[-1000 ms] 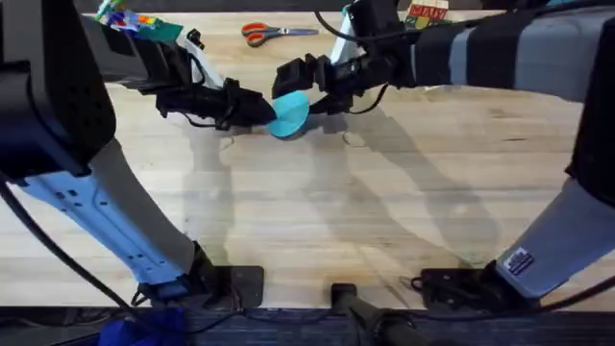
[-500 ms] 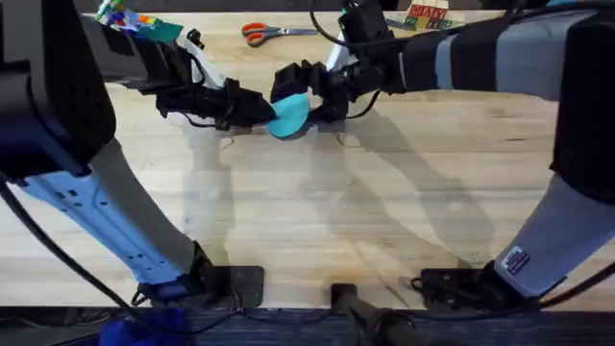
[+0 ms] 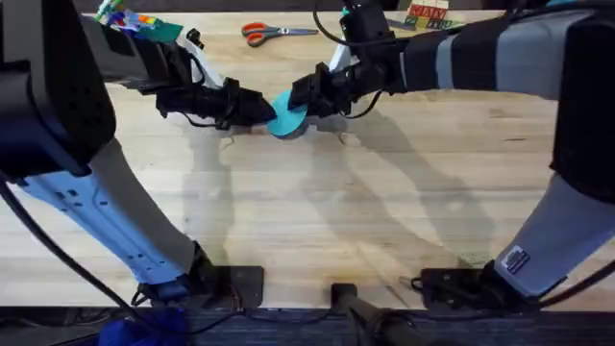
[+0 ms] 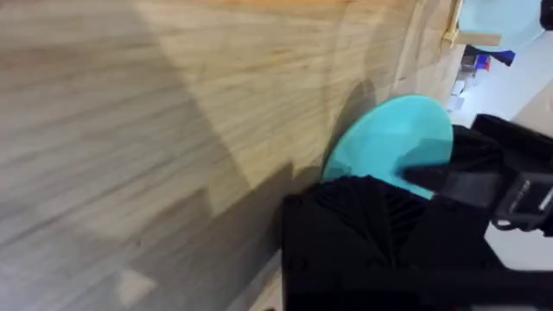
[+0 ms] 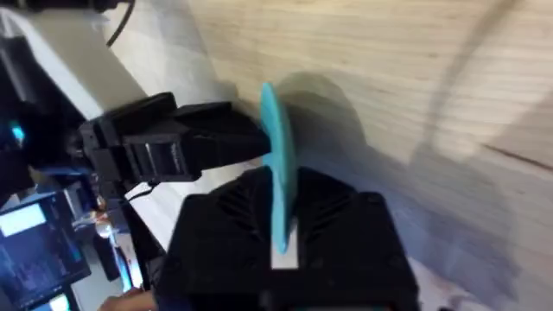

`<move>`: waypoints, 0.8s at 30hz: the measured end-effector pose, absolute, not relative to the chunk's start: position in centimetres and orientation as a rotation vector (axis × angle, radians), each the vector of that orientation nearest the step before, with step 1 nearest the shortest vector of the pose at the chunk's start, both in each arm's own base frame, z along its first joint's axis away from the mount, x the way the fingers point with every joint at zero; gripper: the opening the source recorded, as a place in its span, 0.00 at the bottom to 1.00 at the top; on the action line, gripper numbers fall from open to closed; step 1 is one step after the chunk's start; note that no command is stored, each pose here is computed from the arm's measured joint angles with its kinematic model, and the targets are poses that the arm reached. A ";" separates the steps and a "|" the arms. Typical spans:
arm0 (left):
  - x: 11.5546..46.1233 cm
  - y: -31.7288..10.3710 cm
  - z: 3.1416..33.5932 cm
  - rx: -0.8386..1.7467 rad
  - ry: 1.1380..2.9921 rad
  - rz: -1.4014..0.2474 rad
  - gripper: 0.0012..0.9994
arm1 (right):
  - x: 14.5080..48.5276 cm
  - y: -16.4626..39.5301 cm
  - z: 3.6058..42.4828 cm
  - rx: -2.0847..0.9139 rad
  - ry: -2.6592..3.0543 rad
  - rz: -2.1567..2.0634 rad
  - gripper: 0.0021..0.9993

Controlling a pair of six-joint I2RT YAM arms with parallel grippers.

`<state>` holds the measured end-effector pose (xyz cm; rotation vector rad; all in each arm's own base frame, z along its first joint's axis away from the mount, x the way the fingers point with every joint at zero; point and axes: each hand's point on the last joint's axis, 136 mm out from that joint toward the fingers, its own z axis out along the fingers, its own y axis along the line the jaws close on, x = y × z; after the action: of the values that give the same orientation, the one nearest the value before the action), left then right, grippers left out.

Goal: Pick up the plates from the table one by one and place each into a slot on the dish rack.

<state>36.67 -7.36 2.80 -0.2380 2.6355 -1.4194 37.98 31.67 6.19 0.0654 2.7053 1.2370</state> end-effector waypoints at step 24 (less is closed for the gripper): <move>36.8 -7.4 2.9 -0.232 2.627 -1.424 0.04 | 38.2 31.5 6.2 0.071 2.700 1.233 0.03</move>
<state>36.78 -7.40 2.86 -0.2319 2.6269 -1.4244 38.21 31.52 6.17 0.0708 2.6998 1.2332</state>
